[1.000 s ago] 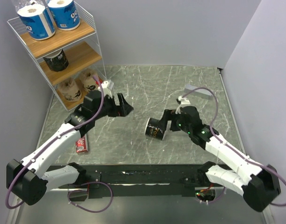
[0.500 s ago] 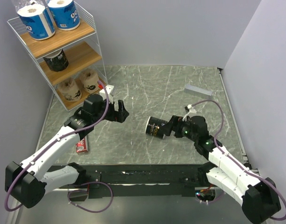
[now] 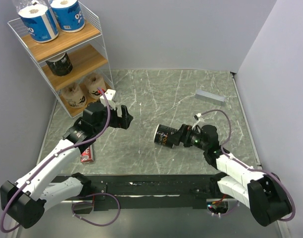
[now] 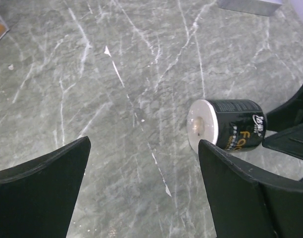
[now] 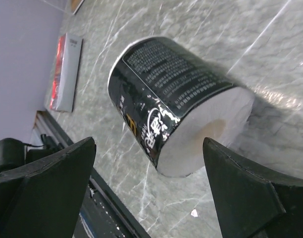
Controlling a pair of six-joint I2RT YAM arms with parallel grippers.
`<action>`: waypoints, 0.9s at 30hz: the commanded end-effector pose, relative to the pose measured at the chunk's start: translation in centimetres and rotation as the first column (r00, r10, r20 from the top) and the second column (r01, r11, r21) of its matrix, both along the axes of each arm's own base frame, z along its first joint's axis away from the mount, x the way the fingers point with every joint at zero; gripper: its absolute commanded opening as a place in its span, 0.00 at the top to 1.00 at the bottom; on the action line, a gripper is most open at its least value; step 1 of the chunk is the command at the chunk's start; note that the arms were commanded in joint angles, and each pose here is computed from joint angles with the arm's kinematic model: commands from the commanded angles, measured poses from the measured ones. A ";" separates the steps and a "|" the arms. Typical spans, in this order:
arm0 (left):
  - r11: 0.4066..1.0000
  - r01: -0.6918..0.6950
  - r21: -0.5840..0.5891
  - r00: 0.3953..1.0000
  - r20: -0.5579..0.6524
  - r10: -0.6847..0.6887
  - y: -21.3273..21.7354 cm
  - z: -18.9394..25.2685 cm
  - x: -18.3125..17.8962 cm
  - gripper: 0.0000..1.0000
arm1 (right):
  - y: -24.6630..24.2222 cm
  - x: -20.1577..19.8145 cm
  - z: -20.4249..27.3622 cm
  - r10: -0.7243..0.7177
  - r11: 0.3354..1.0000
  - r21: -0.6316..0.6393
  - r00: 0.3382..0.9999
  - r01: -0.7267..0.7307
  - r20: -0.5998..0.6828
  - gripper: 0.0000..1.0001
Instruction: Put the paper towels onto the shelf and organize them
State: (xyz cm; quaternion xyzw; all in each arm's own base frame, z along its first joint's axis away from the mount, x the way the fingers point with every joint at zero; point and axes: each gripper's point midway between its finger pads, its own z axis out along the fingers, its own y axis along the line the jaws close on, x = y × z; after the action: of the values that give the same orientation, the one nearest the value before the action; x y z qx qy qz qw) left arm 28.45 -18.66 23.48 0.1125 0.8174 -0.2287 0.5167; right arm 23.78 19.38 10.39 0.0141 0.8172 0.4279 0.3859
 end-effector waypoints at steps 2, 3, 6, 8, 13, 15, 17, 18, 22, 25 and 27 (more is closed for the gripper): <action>1.000 -0.031 0.005 0.998 0.050 0.030 0.4 0.9 0.7 0.03 | 0.7 0.7 1.7 0.007 0.997 0.081 0.996 -0.015 0.092 0.05; 1.000 -0.029 0.005 0.998 0.050 0.029 0.3 0.9 0.7 0.04 | 0.6 0.6 1.4 0.008 0.997 0.078 0.996 -0.015 0.089 0.05; 1.000 -0.029 0.005 0.998 0.050 0.029 0.3 1.0 0.7 0.03 | 0.9 0.6 1.3 0.020 0.995 0.090 0.995 -0.029 0.101 0.05; 0.999 -0.033 0.010 0.998 0.048 0.032 0.4 0.9 0.8 0.04 | 1.2 0.4 1.7 0.035 0.992 0.113 0.992 -0.048 0.122 0.05; 0.999 -0.035 0.012 0.998 0.052 0.034 0.4 0.8 0.9 0.03 | 1.9 0.2 1.8 0.078 0.984 0.149 0.987 -0.099 0.140 0.08; 0.999 -0.033 0.017 0.999 0.043 0.032 0.3 0.6 0.9 0.04 | 2.1 0.3 1.7 0.083 0.981 0.160 0.986 -0.106 0.147 0.09; 0.999 -0.028 0.020 0.999 0.039 0.027 0.2 0.5 0.9 0.03 | 2.2 0.4 1.4 0.089 0.981 0.156 0.986 -0.111 0.143 0.12; 0.999 -0.031 0.020 0.999 0.041 0.030 0.3 0.5 0.9 0.04 | 2.2 0.5 1.4 0.086 0.981 0.159 0.986 -0.109 0.142 0.14; 0.997 -0.074 0.036 0.996 0.048 0.072 1.0 0.5 1.3 0.03 | 2.9 0.5 3.0 0.119 0.970 0.190 0.977 -0.152 0.177 0.31; 0.990 -0.135 0.039 0.989 0.074 0.131 2.1 1.3 1.6 0.03 | 4.0 0.7 3.4 0.138 0.975 0.152 0.979 -0.161 0.149 0.44; 0.974 -0.220 0.046 0.972 0.095 0.215 3.7 1.7 1.9 0.04 | 5.2 1.0 5.0 0.154 0.982 0.078 0.971 -0.170 0.182 0.48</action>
State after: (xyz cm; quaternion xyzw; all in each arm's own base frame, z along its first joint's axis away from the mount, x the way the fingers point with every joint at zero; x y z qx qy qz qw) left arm 29.48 -17.31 22.94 0.0908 0.8243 -0.1858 0.5269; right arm 23.66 22.29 10.54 -0.0161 0.7778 0.5057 0.3729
